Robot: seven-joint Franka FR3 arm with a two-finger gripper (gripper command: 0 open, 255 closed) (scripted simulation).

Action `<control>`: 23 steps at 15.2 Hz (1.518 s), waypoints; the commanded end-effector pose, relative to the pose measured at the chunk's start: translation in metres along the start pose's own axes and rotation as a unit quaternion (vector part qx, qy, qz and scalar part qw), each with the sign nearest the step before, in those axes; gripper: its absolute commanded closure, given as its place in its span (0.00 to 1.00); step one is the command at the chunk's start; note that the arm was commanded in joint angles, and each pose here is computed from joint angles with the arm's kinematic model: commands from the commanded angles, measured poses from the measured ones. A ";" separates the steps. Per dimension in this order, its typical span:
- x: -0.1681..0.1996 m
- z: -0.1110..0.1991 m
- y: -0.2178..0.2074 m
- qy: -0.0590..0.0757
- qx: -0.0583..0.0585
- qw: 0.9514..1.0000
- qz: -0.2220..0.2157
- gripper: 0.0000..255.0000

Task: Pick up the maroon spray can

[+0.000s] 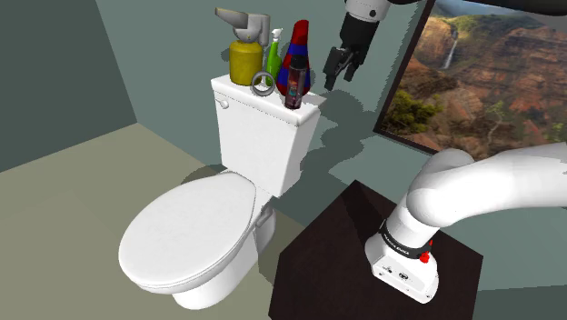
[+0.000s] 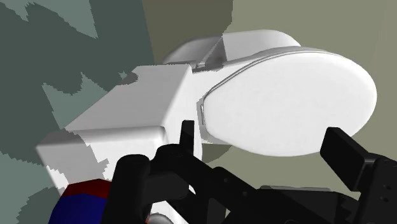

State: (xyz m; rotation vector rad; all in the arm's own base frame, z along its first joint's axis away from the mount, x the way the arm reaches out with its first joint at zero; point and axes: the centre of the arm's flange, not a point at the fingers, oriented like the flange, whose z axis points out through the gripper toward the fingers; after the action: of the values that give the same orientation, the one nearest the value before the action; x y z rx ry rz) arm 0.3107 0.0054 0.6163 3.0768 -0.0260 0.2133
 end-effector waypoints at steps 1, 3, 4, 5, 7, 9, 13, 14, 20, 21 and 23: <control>0.000 0.000 0.000 0.000 0.000 1.000 0.000 0.00; 0.025 0.003 0.013 -0.004 0.003 1.000 0.001 0.00; 0.037 0.004 0.020 -0.006 0.005 1.000 0.002 0.00; 0.049 0.005 0.027 -0.008 0.006 1.000 0.002 0.00; 0.073 0.009 0.040 -0.013 0.009 1.000 0.004 0.00; 0.098 0.012 0.053 -0.017 0.013 1.000 0.005 0.00; 0.146 0.020 0.080 -0.025 0.019 0.999 0.007 0.00; 0.158 0.022 0.087 -0.027 0.020 0.999 0.008 0.00; 0.230 0.036 0.128 -0.040 0.030 0.999 0.012 0.00; 0.242 0.039 0.135 -0.042 0.032 0.999 0.012 0.00; 0.266 0.044 0.148 -0.046 0.035 0.998 0.014 0.00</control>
State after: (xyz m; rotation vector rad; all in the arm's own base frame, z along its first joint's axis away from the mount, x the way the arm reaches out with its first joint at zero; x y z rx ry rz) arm 0.5635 -0.1428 0.6204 3.1512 -0.0656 0.0811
